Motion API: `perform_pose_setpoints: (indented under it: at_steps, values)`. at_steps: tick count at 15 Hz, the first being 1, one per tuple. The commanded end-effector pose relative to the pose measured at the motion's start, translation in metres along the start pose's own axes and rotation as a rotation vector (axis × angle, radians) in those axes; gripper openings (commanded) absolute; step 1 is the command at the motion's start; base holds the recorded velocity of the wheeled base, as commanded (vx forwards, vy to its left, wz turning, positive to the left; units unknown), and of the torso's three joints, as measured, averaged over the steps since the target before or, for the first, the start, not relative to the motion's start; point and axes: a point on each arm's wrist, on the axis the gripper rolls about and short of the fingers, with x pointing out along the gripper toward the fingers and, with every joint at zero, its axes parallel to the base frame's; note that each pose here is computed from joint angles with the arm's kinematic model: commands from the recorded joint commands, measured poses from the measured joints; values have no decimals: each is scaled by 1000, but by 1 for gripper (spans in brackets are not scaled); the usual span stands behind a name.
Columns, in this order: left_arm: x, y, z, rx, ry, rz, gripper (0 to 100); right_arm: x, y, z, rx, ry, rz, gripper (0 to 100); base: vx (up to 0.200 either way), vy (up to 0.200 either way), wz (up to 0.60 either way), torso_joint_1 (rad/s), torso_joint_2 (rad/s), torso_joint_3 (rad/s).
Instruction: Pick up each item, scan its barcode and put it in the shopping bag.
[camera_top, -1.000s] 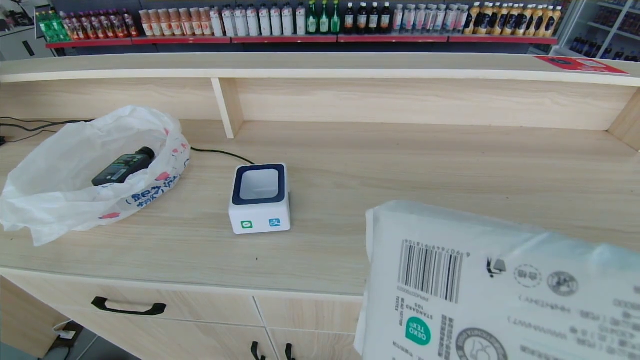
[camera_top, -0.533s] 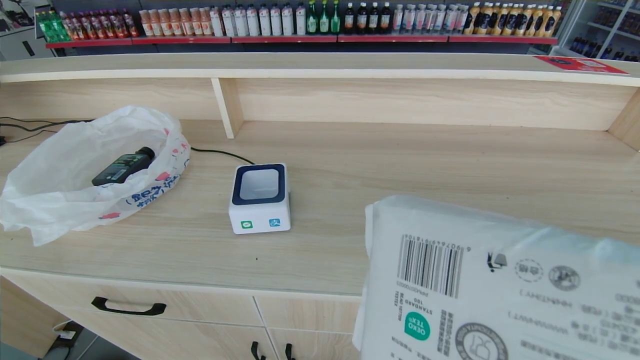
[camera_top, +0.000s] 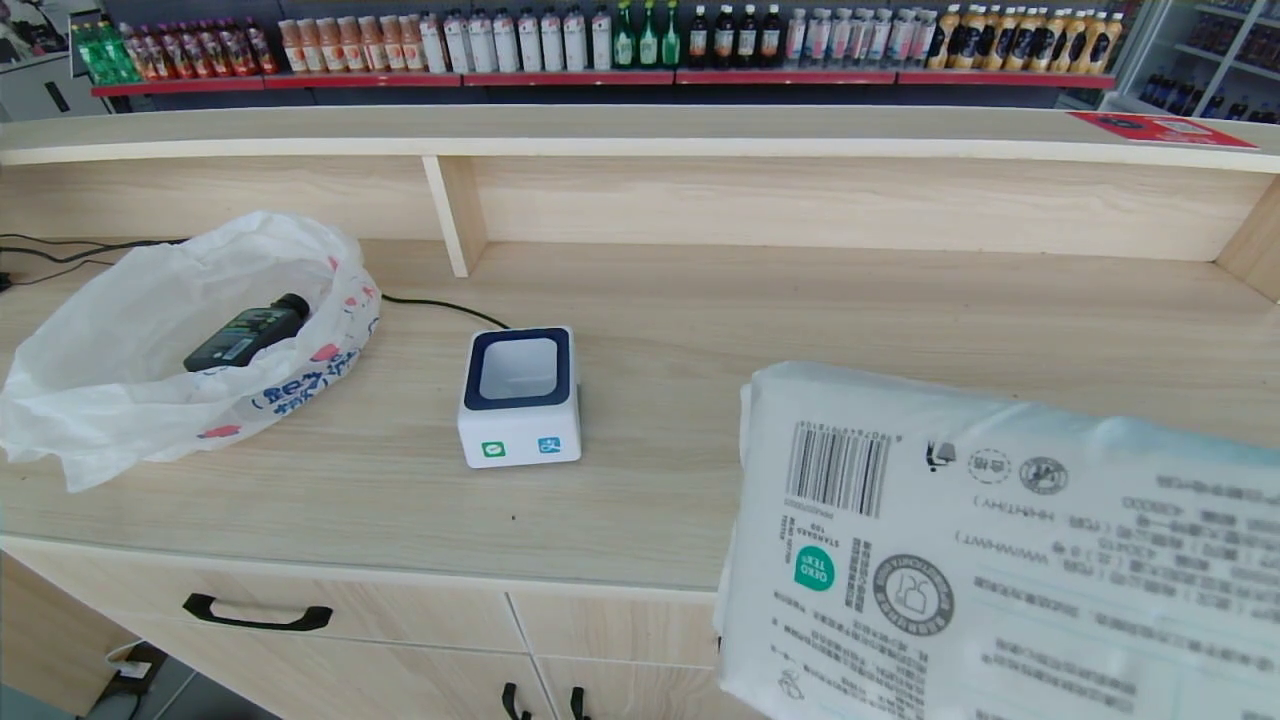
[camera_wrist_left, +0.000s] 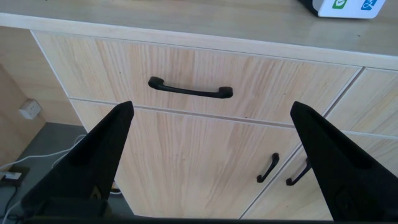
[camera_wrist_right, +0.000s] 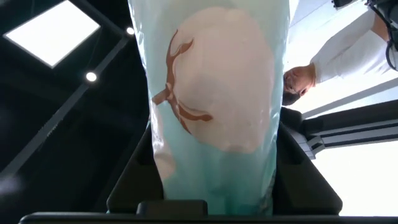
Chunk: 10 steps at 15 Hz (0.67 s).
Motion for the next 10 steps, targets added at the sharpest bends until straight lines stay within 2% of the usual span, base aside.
perform_pose_setpoints:
  at_steps: [1, 3, 7, 10]
  values:
    - [0, 0, 0, 0, -1, 0, 100, -3, 0, -2, -33, 2, 13, 0, 0, 0, 0, 0, 0, 0]
    - [0, 0, 0, 0, -1, 0, 100, -6, -4, -2, -118, 14, 27, 0, 0, 0, 0, 0, 0, 0]
    - [0, 0, 0, 0, -1, 0, 100, -12, -11, 11, -292, -65, 22, 0, 0, 0, 0, 0, 0, 0]
    - [0, 0, 0, 0, -1, 0, 100, -13, -8, 15, -505, -95, 22, 0, 0, 0, 0, 0, 0, 0]
